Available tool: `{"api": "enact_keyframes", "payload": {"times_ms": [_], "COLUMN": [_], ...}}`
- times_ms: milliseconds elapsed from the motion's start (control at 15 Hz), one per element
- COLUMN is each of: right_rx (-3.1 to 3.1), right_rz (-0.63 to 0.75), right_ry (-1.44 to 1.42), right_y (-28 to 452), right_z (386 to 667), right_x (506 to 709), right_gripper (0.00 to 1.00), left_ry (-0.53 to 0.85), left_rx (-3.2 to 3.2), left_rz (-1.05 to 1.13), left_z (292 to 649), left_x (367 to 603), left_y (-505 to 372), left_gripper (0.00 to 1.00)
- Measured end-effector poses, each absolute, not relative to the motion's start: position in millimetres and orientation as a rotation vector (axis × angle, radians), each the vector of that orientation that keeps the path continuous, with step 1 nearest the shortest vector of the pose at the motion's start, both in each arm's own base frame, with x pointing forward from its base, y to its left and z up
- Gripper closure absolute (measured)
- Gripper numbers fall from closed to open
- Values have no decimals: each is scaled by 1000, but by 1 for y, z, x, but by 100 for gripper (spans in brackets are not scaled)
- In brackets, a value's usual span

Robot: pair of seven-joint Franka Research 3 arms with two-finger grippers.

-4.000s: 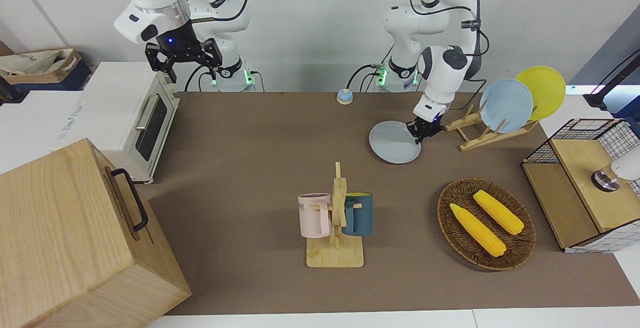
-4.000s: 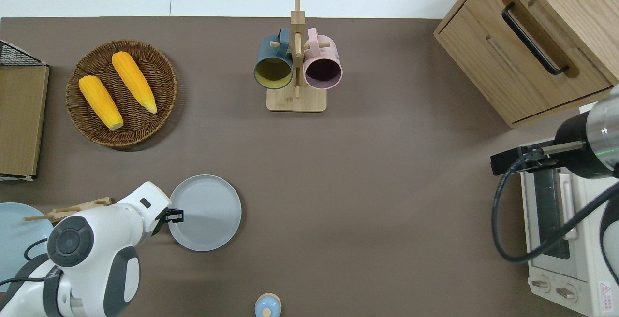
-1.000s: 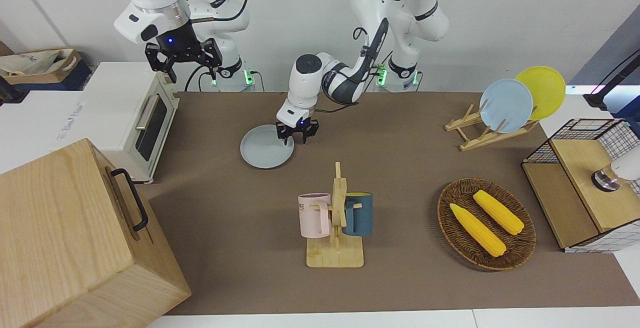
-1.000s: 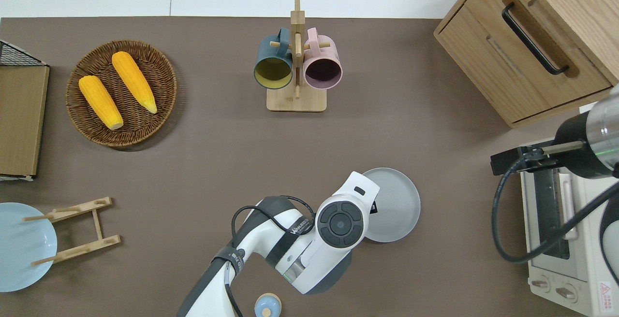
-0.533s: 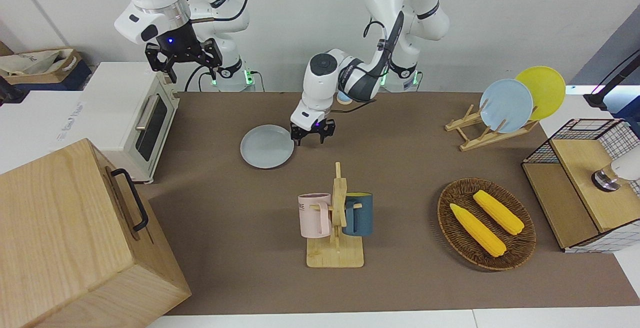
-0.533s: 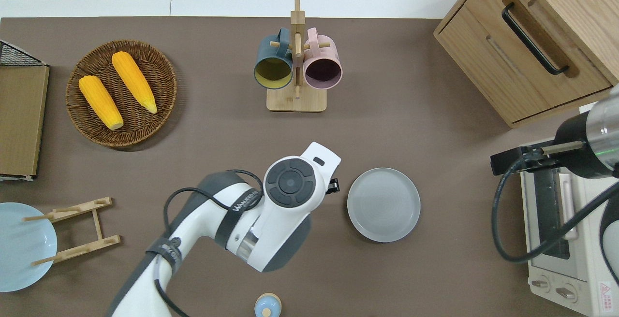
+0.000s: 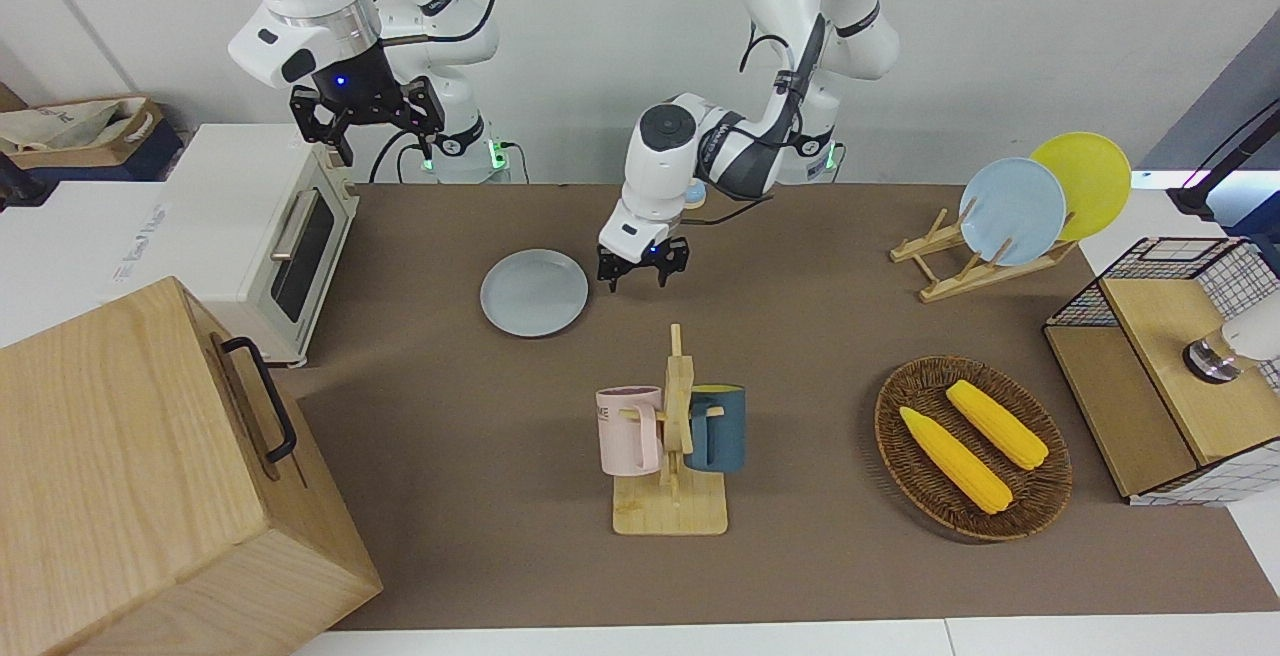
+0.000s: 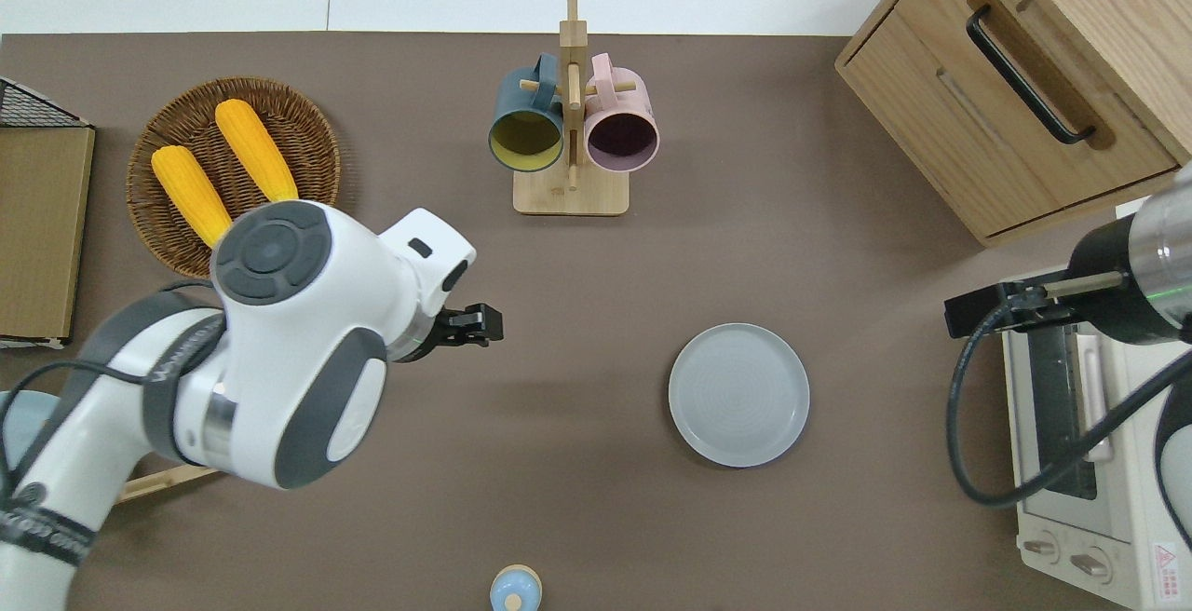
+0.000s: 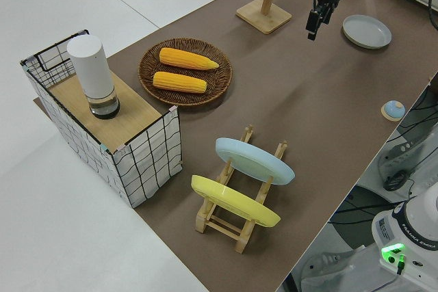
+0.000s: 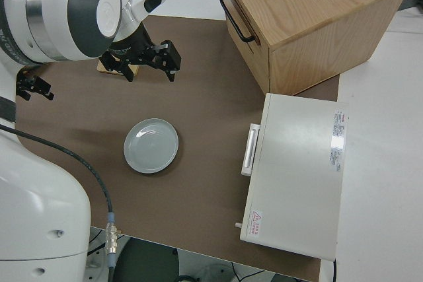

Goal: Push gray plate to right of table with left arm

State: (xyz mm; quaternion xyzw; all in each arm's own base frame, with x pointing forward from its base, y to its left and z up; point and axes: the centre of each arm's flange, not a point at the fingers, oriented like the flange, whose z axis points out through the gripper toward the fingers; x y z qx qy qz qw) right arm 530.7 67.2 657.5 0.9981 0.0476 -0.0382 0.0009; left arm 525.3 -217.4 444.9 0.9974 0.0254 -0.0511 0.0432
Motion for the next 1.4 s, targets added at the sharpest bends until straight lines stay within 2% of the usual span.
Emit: {"api": "enact_keyframes", "payload": {"times_ms": [467,800,1400], "right_rx": [3134,3134,3134], "right_rz": [-120,-120,-120], "right_ry": [150,150,150], "right_y": [67,67,67], "right_z": [657,657,657], "right_x": [531,531,531], "right_gripper": [1,1,1], "left_ry": [-7,-96,-208], "left_rx": [3054,3106,3108], "left_rz": [-107,-39,21], "left_z": [522,579,616], "left_x": [539,541,543], "left_y": [-99,-57,-15], "left_gripper": [0,0,0]}}
